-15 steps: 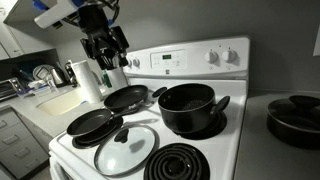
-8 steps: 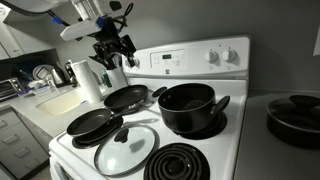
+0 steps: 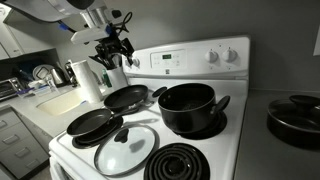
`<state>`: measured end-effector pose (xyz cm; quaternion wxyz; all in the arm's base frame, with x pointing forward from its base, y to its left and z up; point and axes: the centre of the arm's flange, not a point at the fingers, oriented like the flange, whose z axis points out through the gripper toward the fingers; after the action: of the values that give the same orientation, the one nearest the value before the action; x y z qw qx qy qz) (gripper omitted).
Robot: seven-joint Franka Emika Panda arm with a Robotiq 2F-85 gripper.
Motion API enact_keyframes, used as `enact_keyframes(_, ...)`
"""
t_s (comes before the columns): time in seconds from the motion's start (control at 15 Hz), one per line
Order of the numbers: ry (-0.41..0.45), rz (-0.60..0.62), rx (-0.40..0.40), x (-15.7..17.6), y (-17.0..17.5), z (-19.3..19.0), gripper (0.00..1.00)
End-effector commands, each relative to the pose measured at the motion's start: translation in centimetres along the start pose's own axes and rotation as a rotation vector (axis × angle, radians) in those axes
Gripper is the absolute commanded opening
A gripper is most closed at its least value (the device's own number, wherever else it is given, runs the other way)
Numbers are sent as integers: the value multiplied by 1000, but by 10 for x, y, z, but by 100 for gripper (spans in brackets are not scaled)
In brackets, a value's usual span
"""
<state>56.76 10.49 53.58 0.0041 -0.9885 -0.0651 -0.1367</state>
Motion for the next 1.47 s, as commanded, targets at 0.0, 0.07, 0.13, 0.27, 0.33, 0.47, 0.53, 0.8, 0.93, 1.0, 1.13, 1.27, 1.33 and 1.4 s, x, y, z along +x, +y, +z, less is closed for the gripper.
enact_keyframes(0.0,2,-8,8,6,-5,2,100)
enact_keyframes(0.07,3,-14,15,11,-8,4,100)
enact_keyframes(0.13,2,-16,18,14,-9,7,100)
enact_keyframes(0.27,3,-18,19,18,-9,8,100)
enact_keyframes(0.33,43,-21,48,18,-9,12,100)
enact_keyframes(0.47,138,-45,84,36,-12,21,100)
enact_keyframes(0.53,194,-65,98,48,-15,25,100)
enact_keyframes(0.8,349,-133,187,90,-36,50,100)
enact_keyframes(0.93,378,-162,236,106,-51,63,100)
enact_keyframes(1.0,379,-185,262,113,-60,68,100)
enact_keyframes(1.13,377,-222,304,126,-82,71,100)
enact_keyframes(1.27,389,-242,328,139,-98,67,100)
enact_keyframes(1.33,405,-254,342,146,-105,62,100)
enact_keyframes(1.4,420,-269,351,153,-111,59,100)
